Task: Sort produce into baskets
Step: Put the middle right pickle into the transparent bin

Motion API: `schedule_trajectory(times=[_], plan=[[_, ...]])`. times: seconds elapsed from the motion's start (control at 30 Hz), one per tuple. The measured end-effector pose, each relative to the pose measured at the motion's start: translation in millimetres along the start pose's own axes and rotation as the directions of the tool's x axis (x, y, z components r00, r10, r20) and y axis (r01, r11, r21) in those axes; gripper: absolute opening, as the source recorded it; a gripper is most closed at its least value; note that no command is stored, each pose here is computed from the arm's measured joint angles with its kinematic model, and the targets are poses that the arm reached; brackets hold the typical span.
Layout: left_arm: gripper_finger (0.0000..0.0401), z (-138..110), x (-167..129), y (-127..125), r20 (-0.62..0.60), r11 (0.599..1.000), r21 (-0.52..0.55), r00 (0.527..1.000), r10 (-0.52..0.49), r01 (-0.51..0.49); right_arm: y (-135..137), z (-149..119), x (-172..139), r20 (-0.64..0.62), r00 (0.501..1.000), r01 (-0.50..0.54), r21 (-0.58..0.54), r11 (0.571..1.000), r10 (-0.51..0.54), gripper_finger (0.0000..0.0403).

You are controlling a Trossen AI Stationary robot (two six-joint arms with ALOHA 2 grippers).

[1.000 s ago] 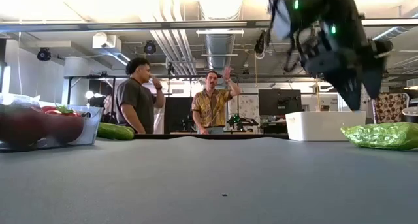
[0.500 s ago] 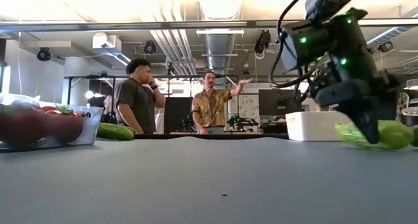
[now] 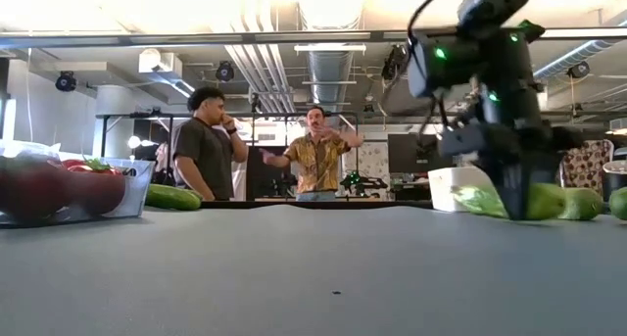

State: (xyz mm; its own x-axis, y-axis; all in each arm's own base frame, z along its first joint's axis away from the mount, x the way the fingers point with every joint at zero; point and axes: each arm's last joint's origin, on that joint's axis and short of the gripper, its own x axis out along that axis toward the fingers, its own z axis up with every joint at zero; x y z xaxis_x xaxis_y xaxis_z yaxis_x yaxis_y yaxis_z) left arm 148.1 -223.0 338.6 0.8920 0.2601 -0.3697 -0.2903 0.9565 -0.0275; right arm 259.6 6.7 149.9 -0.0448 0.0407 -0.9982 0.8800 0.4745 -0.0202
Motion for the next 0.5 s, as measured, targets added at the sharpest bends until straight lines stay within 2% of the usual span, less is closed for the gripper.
schedule_trajectory(times=[0.07, 0.13, 0.27, 0.37, 0.5], plan=[[0.0231, 0.0, -0.1, -0.1, 0.000, 1.000, -0.001, 1.000, -0.001, 0.001, 9.4, 1.2, -9.1, 0.021, 0.999, -0.043, -0.019, 0.999, 0.043, 0.0137], [0.0231, -0.3, -0.3, -0.4, -0.004, 1.000, -0.001, 1.000, -0.004, 0.004, 25.2, 1.7, -22.1, 0.062, 0.989, -0.128, -0.051, 0.990, 0.131, 0.0135], [0.0231, -1.2, 0.1, -0.7, -0.007, 1.000, -0.002, 1.000, -0.007, 0.007, 58.7, -3.3, -49.8, 0.206, 0.932, -0.267, -0.171, 0.948, 0.299, 0.0135], [0.0231, -3.9, 1.3, -1.0, -0.003, 1.000, 0.000, 1.000, -0.004, 0.004, 82.2, -5.2, -60.8, 0.281, 0.892, -0.281, -0.269, 0.921, 0.354, 0.0139], [0.0231, -6.8, 5.2, -3.9, 0.022, 1.000, -0.026, 1.000, -0.003, 0.004, 113.9, -1.4, -51.1, 0.275, 0.899, -0.224, -0.384, 0.896, 0.342, 0.0143]])
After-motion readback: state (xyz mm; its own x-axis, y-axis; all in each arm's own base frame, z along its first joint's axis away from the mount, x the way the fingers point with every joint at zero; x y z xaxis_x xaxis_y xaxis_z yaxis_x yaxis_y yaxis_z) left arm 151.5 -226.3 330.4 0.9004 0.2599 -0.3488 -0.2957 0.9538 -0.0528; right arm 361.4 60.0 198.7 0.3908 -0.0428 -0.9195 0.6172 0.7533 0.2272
